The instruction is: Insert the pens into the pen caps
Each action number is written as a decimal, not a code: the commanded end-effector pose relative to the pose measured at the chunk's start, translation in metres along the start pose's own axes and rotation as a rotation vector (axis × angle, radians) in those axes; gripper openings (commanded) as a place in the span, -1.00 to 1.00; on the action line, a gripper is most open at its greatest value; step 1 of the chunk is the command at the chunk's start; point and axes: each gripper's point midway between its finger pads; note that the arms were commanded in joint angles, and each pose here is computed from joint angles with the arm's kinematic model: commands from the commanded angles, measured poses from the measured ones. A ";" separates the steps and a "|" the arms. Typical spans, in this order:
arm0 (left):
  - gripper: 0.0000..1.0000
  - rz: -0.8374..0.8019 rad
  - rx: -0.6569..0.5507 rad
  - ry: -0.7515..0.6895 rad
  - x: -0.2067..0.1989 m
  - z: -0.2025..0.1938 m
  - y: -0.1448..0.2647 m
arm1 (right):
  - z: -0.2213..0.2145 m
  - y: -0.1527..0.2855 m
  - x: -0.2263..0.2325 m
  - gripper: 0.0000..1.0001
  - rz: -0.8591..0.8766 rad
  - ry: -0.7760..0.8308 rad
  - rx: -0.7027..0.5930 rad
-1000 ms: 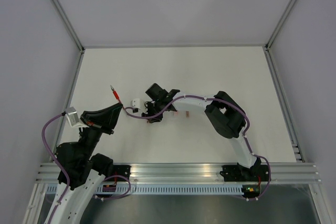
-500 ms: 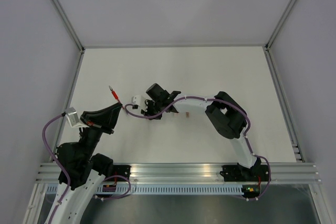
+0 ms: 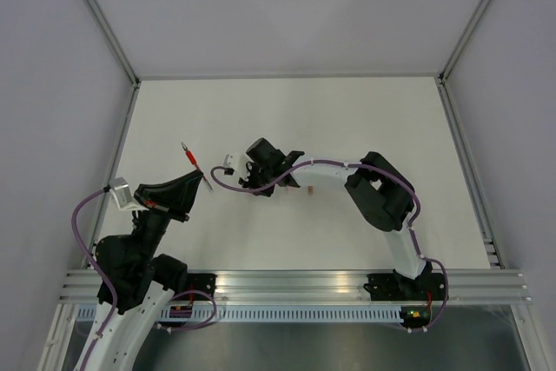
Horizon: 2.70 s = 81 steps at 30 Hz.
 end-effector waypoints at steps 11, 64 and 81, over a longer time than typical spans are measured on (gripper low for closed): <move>-0.95 0.011 -0.017 0.022 0.001 0.003 -0.001 | -0.016 0.003 -0.016 -1.00 -0.051 -0.110 0.073; -0.95 -0.645 0.330 0.220 -0.073 -0.101 -0.033 | 0.167 0.343 0.004 -1.00 -0.072 -0.476 -1.215; -0.95 -0.647 0.316 0.211 -0.075 -0.100 -0.030 | 0.187 0.352 0.057 -1.00 0.102 -0.422 -1.323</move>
Point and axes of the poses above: each gripper's point midway between its finger pads, its own y axis back along the fingers, its own x axis along the line the jaws close on, z = x × y, and after that the axes turned 7 degrees about -y, right-handed
